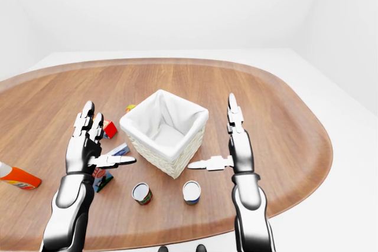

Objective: Pick up the alphabet soup, and put it in the basket.

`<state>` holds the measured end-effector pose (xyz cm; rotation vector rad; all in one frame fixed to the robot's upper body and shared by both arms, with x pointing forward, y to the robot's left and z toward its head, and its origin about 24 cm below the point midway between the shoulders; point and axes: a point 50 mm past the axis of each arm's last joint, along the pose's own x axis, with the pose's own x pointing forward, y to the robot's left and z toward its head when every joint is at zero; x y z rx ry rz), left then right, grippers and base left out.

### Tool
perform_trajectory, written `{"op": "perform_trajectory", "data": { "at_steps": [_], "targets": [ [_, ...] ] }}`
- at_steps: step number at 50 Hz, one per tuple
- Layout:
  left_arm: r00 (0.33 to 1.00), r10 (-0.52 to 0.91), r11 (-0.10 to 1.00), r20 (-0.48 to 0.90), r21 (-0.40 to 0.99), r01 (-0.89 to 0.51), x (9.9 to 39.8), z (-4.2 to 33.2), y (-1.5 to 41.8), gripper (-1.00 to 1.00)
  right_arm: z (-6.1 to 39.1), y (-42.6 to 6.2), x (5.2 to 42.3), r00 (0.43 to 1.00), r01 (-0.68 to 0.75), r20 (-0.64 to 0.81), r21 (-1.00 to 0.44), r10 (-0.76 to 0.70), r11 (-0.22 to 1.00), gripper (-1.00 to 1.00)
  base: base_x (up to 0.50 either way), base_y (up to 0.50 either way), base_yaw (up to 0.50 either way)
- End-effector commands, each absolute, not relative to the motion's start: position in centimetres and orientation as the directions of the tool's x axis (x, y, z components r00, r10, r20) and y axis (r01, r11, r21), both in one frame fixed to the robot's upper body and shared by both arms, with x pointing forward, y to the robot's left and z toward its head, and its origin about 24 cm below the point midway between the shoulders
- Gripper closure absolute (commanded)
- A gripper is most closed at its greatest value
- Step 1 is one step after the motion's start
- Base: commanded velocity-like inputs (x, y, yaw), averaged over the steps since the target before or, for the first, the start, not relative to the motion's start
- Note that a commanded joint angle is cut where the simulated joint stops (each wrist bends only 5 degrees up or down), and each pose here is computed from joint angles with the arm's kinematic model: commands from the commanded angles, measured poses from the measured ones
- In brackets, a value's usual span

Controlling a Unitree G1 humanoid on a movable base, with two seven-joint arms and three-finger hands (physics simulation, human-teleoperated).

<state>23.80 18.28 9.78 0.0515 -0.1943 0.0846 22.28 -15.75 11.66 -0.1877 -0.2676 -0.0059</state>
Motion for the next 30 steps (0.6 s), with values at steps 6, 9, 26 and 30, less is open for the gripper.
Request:
{"op": "perform_trajectory", "data": {
  "at_steps": [6,9,26,30],
  "targets": [
    [0.978,0.080,0.995,0.195,0.043,-0.090,23.8,9.8,18.3,-1.00,10.7,-16.0,22.6,0.976,0.039,0.220,-0.211,0.008,0.977,-1.00,0.00,0.00,0.00],
    [0.978,0.079,0.995,0.195,0.043,-0.089,23.8,9.8,18.3,-1.00,10.3,-15.9,22.7,0.979,0.030,0.205,-0.223,0.016,0.974,-1.00,0.00,0.00,0.00],
    [0.978,0.080,0.995,0.194,0.042,-0.090,23.7,9.9,18.3,-1.00,7.9,-15.6,22.3,0.995,-0.004,0.097,-0.213,0.026,0.977,-1.00,0.00,0.00,0.00],
    [0.977,0.080,0.995,0.196,0.042,-0.090,23.7,10.0,18.3,-1.00,7.4,-15.6,22.1,0.997,-0.012,0.077,-0.215,0.029,0.976,-1.00,0.00,0.00,0.00]
  ]
}}
